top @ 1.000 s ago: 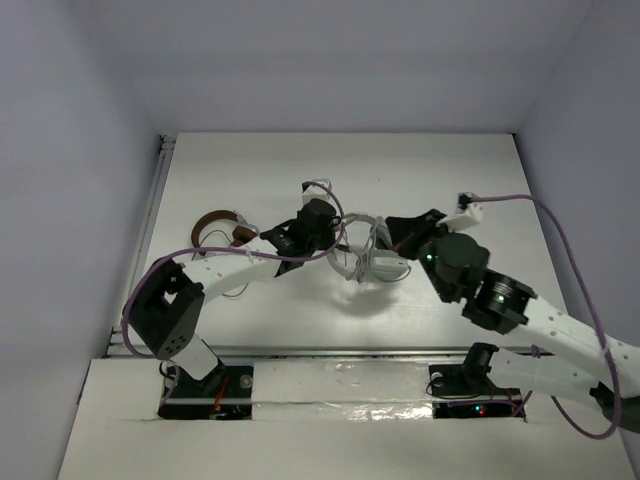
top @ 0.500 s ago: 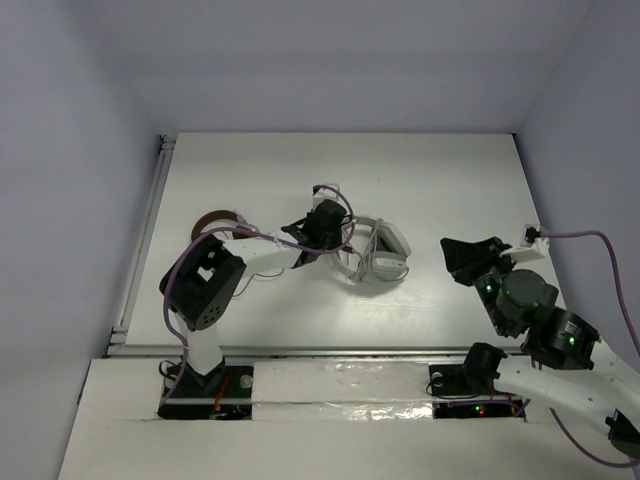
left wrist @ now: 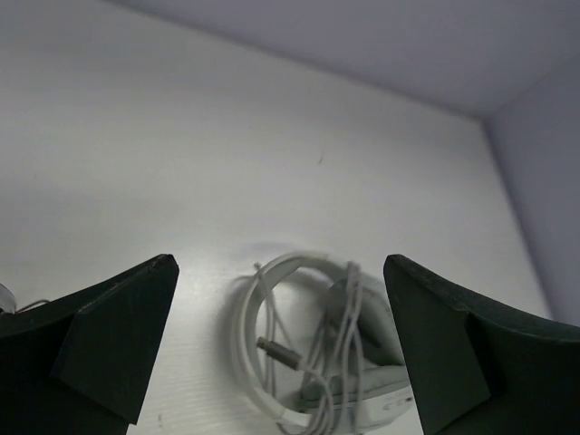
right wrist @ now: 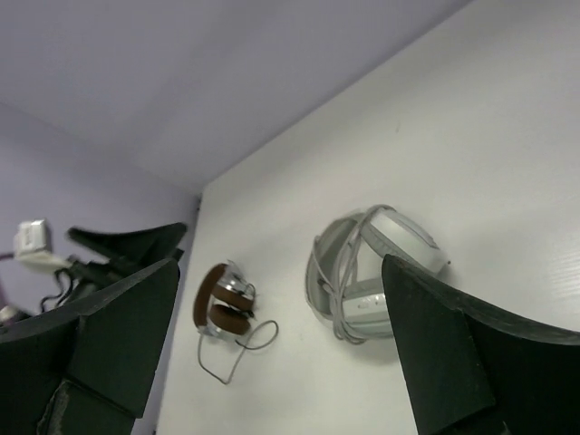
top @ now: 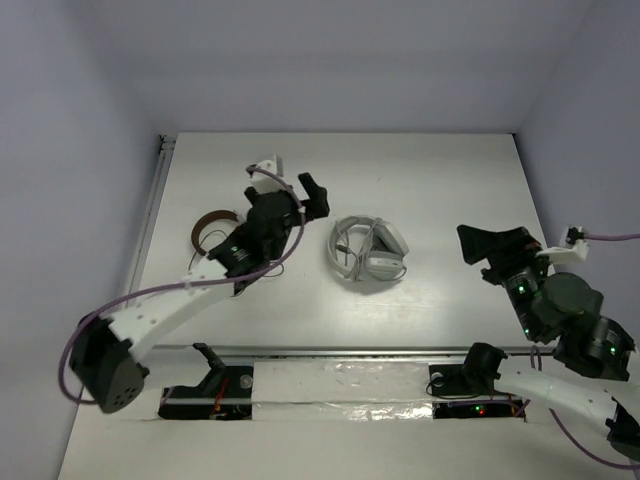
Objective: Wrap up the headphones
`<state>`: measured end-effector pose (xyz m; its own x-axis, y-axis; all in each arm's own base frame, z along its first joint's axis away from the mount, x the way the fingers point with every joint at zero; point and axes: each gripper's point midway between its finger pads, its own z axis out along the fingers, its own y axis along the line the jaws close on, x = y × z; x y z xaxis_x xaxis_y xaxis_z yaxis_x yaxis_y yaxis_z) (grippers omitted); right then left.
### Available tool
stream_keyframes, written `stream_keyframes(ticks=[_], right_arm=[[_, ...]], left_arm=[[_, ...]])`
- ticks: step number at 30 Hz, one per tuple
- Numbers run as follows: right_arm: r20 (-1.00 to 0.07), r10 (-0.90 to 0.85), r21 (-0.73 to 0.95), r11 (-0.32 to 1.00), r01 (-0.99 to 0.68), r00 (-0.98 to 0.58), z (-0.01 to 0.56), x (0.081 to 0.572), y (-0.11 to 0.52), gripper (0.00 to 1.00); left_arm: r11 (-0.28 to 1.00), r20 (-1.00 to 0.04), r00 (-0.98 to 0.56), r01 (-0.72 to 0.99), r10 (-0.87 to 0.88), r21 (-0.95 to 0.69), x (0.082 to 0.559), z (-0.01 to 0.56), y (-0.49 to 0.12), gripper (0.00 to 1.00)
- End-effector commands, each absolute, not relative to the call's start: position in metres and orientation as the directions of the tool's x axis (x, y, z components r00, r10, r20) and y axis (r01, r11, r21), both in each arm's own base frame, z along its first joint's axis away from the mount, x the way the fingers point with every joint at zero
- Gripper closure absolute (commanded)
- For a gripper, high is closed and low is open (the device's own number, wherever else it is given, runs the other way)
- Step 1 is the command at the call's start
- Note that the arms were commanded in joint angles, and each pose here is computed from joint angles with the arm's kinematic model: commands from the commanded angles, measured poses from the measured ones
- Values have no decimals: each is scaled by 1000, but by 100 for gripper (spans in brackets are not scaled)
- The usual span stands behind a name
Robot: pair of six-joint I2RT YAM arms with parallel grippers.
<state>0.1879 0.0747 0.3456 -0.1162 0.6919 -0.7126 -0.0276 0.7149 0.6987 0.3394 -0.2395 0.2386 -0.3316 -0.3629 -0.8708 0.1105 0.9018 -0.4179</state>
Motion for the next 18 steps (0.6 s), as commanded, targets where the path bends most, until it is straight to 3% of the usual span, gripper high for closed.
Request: stream_keyframes(ticks=[1,10,18], right_arm=[[-698,715,716,697,-30,-31,377,180,46,0],[-674,738,736,671,-91,-15,397,161,23,0],[-669,743,737,663,-128,-5,396,158,23,0]], left_arm=[[876,-869,-205,89,-450,-474,323,290,-204,1],[805,-834,-162,216,-528,-552,267,349,-170,1],[799,-835,-169,243,-524,-550,256,337,-166,1]])
